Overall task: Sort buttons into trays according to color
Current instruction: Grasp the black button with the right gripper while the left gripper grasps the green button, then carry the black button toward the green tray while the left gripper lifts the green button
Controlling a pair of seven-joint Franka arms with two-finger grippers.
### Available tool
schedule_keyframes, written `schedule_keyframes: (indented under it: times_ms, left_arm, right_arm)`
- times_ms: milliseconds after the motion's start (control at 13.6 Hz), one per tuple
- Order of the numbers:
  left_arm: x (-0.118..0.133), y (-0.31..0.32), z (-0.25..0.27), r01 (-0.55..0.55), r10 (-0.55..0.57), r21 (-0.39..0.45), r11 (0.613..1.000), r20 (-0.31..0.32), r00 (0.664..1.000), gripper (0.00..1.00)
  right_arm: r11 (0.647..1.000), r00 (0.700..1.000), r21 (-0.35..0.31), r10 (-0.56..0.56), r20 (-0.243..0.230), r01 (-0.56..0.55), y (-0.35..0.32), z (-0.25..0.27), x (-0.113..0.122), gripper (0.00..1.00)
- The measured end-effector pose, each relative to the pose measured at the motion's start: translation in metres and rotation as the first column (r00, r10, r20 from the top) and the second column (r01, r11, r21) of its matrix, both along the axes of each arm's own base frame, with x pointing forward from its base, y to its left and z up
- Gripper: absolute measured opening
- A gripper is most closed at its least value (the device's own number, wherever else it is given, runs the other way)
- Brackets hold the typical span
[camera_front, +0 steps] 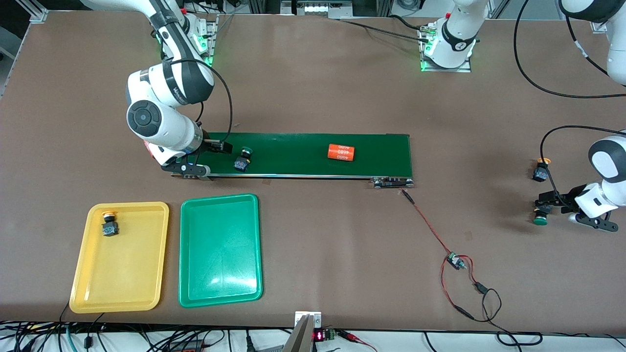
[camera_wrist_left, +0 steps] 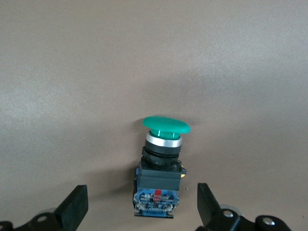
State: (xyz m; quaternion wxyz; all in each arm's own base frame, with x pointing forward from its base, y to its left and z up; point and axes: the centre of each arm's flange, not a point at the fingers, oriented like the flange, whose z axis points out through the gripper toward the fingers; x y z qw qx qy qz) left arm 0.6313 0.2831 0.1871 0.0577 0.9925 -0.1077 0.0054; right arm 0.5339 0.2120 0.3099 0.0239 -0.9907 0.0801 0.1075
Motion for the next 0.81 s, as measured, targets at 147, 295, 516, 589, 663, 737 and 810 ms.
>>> schedule_keyframes:
  times_ms: [147, 295, 516, 589, 663, 737, 810]
  left_arm:
    - [0.001, 0.001, 0.001, 0.002, -0.002, 0.002, 1.0, 0.003, 1.0, 1.0]
    - [0.002, -0.002, 0.001, 0.01, -0.01, 0.003, 1.0, 0.004, 1.0, 1.0]
    - [0.003, -0.008, -0.003, 0.019, -0.019, 0.0, 1.0, 0.0, 1.0, 1.0]
    - [0.002, -0.009, -0.008, 0.023, -0.023, -0.003, 1.0, -0.004, 1.0, 1.0]
    - [0.0, -0.01, -0.015, 0.033, -0.033, 0.0, 0.999, 0.004, 0.999, 1.0]
    - [-0.003, -0.011, -0.022, 0.043, -0.043, 0.003, 0.999, 0.014, 0.999, 1.0]
    - [-0.004, -0.011, -0.026, 0.055, -0.055, 0.007, 0.998, 0.022, 0.998, 0.96]
  right_arm:
    - [1.0, 1.0, 0.004, -0.012, 0.007, 0.011, 0.0, -0.006, 0.001, 1.0]
    - [1.0, 1.0, 0.007, -0.02, 0.015, 0.02, 0.001, -0.018, 0.001, 1.0]
    - [0.999, 0.998, 0.007, -0.051, 0.026, 0.051, 0.003, -0.035, 0.005, 1.0]
    - [0.998, 0.998, 0.008, -0.058, 0.03, 0.057, 0.005, -0.039, 0.005, 1.0]
    - [0.998, 0.998, 0.008, -0.062, 0.033, 0.062, 0.007, -0.042, 0.005, 1.0]
    - [0.998, 0.997, 0.007, -0.066, 0.034, 0.066, 0.009, -0.044, 0.005, 1.0]
    - [0.998, 0.997, 0.007, -0.069, 0.037, 0.069, 0.01, -0.046, 0.005, 1.0]
